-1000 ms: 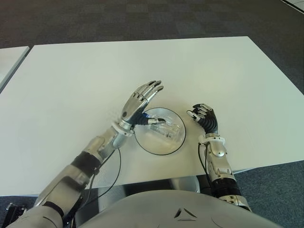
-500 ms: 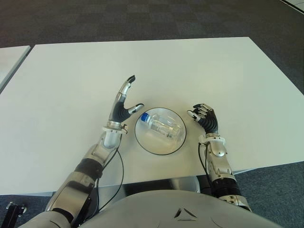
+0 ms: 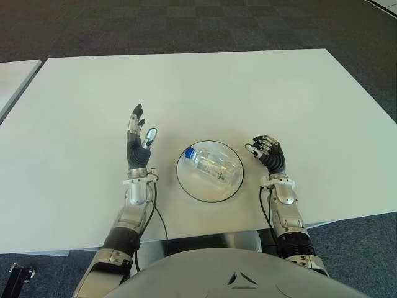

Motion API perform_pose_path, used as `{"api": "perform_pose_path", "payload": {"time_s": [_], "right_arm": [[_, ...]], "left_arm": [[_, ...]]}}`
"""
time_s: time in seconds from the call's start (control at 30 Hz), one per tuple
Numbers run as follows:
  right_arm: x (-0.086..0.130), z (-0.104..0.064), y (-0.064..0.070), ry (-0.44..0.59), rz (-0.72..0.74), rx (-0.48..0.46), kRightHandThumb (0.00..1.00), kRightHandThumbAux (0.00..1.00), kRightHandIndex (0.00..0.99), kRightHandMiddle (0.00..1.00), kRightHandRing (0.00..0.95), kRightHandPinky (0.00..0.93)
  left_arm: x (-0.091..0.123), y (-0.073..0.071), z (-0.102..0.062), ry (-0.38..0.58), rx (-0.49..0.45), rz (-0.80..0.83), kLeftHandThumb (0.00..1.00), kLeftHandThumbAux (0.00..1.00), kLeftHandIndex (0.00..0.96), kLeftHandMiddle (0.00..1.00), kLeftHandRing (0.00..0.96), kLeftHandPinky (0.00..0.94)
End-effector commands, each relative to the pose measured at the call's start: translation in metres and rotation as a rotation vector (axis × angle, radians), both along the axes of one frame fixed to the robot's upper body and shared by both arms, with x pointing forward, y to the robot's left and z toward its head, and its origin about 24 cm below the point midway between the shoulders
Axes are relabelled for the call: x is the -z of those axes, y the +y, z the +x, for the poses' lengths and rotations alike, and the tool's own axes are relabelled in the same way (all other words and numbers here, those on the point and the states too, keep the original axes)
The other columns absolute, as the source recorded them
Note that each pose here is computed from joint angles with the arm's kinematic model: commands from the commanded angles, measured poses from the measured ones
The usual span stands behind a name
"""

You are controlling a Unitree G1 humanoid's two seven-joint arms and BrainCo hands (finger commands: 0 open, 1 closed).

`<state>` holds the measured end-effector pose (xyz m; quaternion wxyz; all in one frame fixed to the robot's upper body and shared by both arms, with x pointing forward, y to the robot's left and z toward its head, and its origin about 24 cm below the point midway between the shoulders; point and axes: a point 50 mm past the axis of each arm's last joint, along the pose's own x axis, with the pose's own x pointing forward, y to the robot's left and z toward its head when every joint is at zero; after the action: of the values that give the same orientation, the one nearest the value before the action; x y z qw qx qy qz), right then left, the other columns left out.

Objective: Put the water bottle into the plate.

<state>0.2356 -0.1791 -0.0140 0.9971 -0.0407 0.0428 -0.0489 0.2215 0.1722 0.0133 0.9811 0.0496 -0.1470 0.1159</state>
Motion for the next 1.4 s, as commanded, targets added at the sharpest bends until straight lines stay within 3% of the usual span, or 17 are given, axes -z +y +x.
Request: {"api": "perform_pose_path", "payload": {"time_s": [0.03,0.2,0.47,0.57,0.7,0.83,1.17,1.2,1.27,1.4], "right_arm": [[0.012,-0.006,0.000,0.067,0.013,0.018,0.707,0.729,0.433,0.615,0.633,0.652],[0.013,-0.005,0.000,0.066,0.012,0.024,0.707,0.729,0.433,0.618,0.636,0.653],[0.014,-0.005,0.000,0.067,0.017,0.029,0.707,0.729,0.432,0.614,0.633,0.650],[0.014,-0.004,-0.001,0.067,0.020,0.028,0.707,0.729,0.432,0.613,0.632,0.650],[0.014,-0.004,-0.001,0.063,0.020,0.023,0.707,0.729,0.432,0.615,0.634,0.655],[0.015,-0.004,-0.002,0.060,0.019,0.019,0.707,0.729,0.433,0.617,0.637,0.659],[0.015,-0.005,-0.003,0.060,0.017,0.017,0.708,0.729,0.433,0.617,0.636,0.656],[0.015,-0.005,-0.003,0.061,0.016,0.017,0.708,0.729,0.433,0.618,0.636,0.657],[0.015,-0.006,-0.003,0.063,0.013,0.017,0.707,0.729,0.433,0.618,0.637,0.659],[0.015,-0.006,-0.003,0.068,0.009,0.017,0.707,0.729,0.433,0.620,0.638,0.660]], "left_arm": [[0.019,0.014,-0.017,0.130,0.019,-0.034,0.033,0.427,0.000,0.000,0.000,0.000],[0.036,0.026,-0.026,0.211,0.027,-0.071,0.005,0.510,0.011,0.000,0.000,0.020],[0.049,0.026,-0.026,0.245,-0.008,-0.131,0.011,0.620,0.079,0.044,0.035,0.131],[0.051,0.023,-0.027,0.269,-0.040,-0.160,0.025,0.650,0.102,0.085,0.081,0.178],[0.053,0.020,-0.029,0.303,-0.071,-0.178,0.069,0.737,0.165,0.194,0.215,0.313],[0.055,0.018,-0.030,0.352,-0.084,-0.192,0.168,0.807,0.230,0.299,0.338,0.423],[0.057,0.018,-0.035,0.425,-0.077,-0.210,0.300,0.835,0.340,0.422,0.440,0.474],[0.058,0.018,-0.035,0.429,-0.074,-0.209,0.442,0.793,0.368,0.434,0.447,0.476],[0.058,0.018,-0.036,0.437,-0.066,-0.204,0.565,0.757,0.393,0.447,0.455,0.479],[0.059,0.018,-0.036,0.448,-0.056,-0.193,0.669,0.726,0.416,0.469,0.468,0.487]]}}
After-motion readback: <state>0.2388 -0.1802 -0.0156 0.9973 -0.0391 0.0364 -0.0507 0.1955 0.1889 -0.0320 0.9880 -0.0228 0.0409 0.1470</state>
